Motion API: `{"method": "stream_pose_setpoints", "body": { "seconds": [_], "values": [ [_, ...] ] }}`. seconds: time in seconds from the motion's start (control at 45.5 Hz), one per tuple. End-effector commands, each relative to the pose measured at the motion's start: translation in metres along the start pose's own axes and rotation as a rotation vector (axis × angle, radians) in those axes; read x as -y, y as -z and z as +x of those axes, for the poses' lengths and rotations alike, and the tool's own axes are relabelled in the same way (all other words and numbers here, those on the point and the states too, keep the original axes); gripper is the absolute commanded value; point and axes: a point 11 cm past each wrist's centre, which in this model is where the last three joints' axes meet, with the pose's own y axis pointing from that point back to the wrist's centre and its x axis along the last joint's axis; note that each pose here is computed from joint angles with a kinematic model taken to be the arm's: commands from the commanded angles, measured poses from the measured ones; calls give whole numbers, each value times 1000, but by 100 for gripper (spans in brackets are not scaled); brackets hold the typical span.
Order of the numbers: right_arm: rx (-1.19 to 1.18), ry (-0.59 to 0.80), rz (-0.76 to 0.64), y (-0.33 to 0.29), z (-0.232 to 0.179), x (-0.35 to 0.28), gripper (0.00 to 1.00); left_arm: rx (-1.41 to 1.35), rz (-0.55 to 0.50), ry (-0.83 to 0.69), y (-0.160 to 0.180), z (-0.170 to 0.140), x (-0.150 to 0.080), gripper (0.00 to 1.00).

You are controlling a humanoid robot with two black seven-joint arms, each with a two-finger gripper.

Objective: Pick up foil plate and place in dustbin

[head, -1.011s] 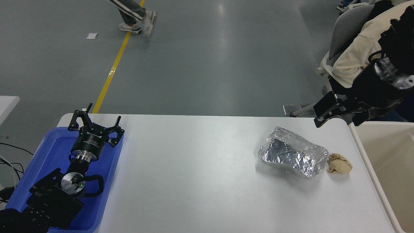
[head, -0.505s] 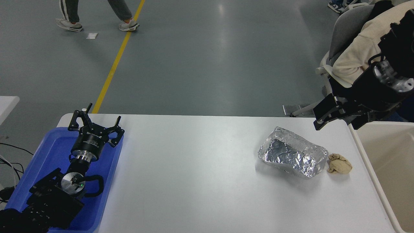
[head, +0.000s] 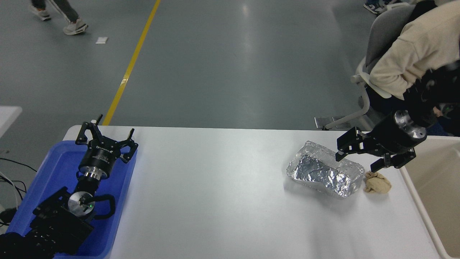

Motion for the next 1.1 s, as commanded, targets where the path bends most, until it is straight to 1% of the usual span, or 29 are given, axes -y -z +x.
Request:
{"method": "stream_pose_setpoints", "body": {
  "seconds": [0.0,0.176,0.242,0.462,0.593,0.637,0.659,0.747,0.813,0.879,0.945,1.011,1.033,1.077],
  "values": [
    [33,-140,-30,-29,-7,38,100,0,0,0,0,0,0,100],
    [7,-130,-52,-32,-15,57,100,0,0,0,0,0,0,100],
    [17,-152,-64,-43,-18,67,100,0,0,0,0,0,0,100],
    [70,-147,-56,-56,-40,90,100,0,0,0,0,0,0,100],
    [100,-158,-42,-57,-43,98,100,0,0,0,0,0,0,100],
    [111,-163,-39,-58,-45,101,97,0,0,0,0,0,0,100],
    [117,-168,-36,-59,-46,102,94,0,0,0,0,0,0,100],
    [139,-196,-25,-58,-49,108,73,0,0,0,0,0,0,100],
    [151,-222,-22,-58,-50,110,62,0,0,0,0,0,0,100],
    [161,-230,-20,-59,-53,112,41,0,0,0,0,0,0,100],
    [169,-227,-17,-58,-55,114,25,0,0,0,0,0,0,100],
    [175,-223,-15,-59,-57,115,2,0,0,0,0,0,0,100],
    [175,-221,-15,-58,-58,115,0,0,0,0,0,0,0,100],
    [176,-220,-14,-58,-58,115,0,0,0,0,0,0,0,100]
  ]
}}
